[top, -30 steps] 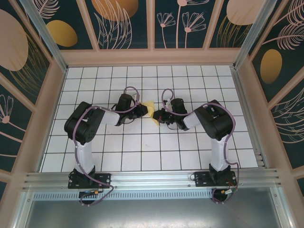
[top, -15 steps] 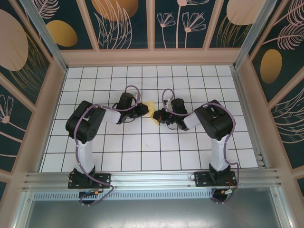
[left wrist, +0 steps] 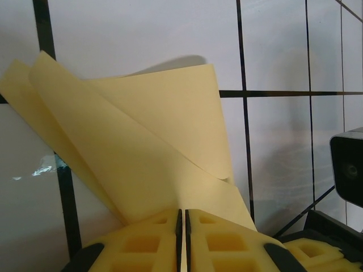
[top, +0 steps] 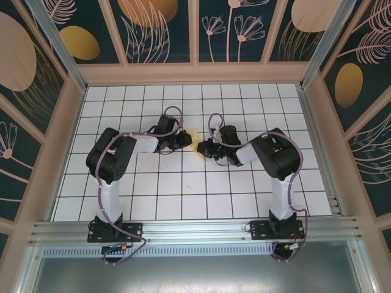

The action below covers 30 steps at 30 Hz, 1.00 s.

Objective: Fold a paper plane with a square sheet of paper (pick it up from the middle)
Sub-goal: Fold the wing for the fifth time at the center of the table.

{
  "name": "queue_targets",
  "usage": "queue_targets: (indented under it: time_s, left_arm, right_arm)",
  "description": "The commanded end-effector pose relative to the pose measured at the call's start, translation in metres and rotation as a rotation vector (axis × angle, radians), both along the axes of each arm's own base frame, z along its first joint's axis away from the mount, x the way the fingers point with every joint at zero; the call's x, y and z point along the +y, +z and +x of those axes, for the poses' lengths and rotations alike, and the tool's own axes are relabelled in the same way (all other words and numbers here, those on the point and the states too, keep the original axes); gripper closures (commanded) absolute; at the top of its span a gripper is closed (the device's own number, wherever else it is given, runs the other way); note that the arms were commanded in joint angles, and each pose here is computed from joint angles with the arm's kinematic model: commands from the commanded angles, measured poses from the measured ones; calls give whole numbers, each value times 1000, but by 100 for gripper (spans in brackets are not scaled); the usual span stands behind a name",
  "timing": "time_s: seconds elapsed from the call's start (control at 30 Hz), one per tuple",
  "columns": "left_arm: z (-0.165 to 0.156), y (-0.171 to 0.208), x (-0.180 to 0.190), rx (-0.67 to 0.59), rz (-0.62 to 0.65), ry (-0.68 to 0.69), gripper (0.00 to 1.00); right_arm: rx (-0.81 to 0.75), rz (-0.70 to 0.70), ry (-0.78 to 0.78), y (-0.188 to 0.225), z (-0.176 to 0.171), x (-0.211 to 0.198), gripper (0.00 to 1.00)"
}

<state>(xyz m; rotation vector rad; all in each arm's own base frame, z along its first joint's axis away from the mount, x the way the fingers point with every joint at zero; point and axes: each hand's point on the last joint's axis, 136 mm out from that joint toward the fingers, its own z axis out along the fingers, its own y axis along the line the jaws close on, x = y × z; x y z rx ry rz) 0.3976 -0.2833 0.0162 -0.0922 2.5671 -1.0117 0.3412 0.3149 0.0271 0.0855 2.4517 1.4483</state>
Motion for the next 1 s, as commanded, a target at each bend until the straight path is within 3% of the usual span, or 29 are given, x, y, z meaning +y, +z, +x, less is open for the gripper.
queue_targets:
  time_s: [0.0, 0.2, 0.53, 0.8, 0.97]
  left_arm:
    - [-10, -61, 29, 89, 184, 48, 86]
    - [-9, -60, 28, 91, 181, 47, 86]
    - [-9, -59, 27, 91, 176, 44, 86]
    - [-8, -59, 26, 91, 174, 44, 86]
    - [-8, -58, 27, 90, 177, 48, 86]
  right_arm:
    - [19, -67, -28, 0, 6, -12, 88]
    - [1, -94, -39, 16, 10, -18, 76]
    - [-5, -97, 13, 21, 0, -16, 72]
    - [-32, -87, 74, 29, -7, -4, 73]
    - [1, -100, 64, 19, -12, -7, 83]
